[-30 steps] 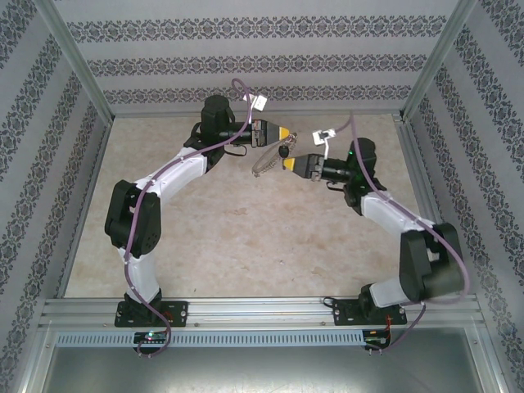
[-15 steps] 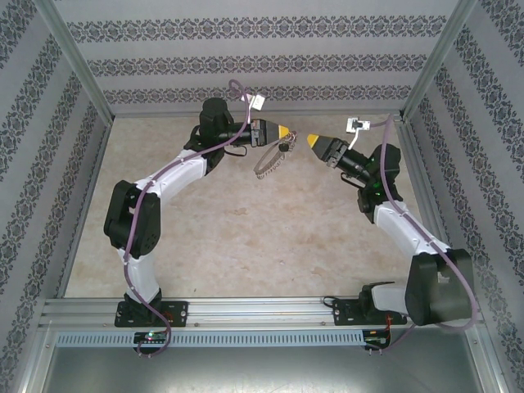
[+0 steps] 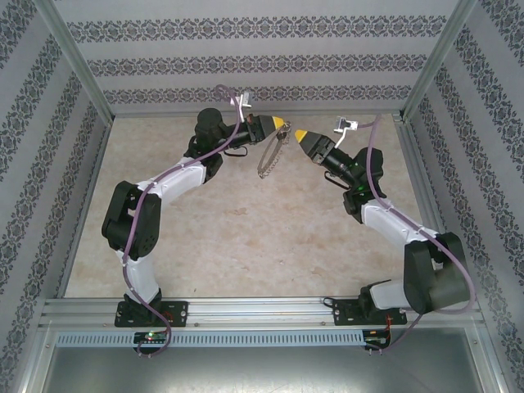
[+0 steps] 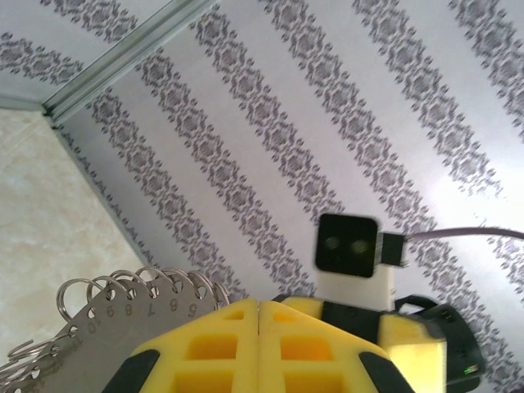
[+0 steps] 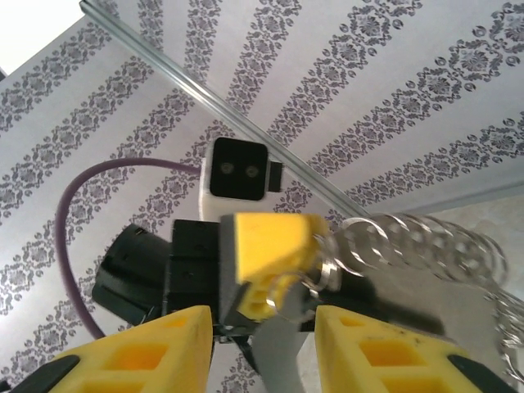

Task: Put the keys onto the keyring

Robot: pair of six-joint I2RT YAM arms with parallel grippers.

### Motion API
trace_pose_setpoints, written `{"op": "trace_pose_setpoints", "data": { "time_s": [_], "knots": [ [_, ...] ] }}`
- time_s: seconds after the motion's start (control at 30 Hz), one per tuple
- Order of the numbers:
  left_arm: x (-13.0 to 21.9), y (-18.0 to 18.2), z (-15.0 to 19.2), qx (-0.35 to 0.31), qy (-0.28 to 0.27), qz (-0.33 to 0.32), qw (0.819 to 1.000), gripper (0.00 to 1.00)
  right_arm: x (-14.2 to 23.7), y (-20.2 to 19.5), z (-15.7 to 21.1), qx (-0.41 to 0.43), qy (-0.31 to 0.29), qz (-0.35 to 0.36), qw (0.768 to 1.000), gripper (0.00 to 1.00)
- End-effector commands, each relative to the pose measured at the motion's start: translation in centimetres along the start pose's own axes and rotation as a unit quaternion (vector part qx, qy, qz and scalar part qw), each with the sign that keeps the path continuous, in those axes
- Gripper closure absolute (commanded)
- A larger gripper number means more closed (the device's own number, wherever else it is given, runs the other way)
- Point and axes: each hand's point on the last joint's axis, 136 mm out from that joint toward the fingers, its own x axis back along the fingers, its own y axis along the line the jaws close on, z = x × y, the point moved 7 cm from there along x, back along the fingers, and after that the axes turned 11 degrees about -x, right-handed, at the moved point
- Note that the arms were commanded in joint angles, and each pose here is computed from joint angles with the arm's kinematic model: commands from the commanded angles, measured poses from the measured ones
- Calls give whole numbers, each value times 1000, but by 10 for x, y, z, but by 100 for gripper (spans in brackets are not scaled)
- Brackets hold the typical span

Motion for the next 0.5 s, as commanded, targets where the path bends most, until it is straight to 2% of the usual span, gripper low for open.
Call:
{"op": "trace_pose_setpoints", "data": {
  "time_s": [0.0, 0.47],
  "knots": [
    [0, -25, -15, -6, -48, 45, 998, 100, -7, 11, -10, 10, -21, -28, 999, 61],
    [2, -22, -12, 8, -53, 40, 998, 100, -21, 27, -23, 23, -27, -55, 998, 64]
  ]
}}
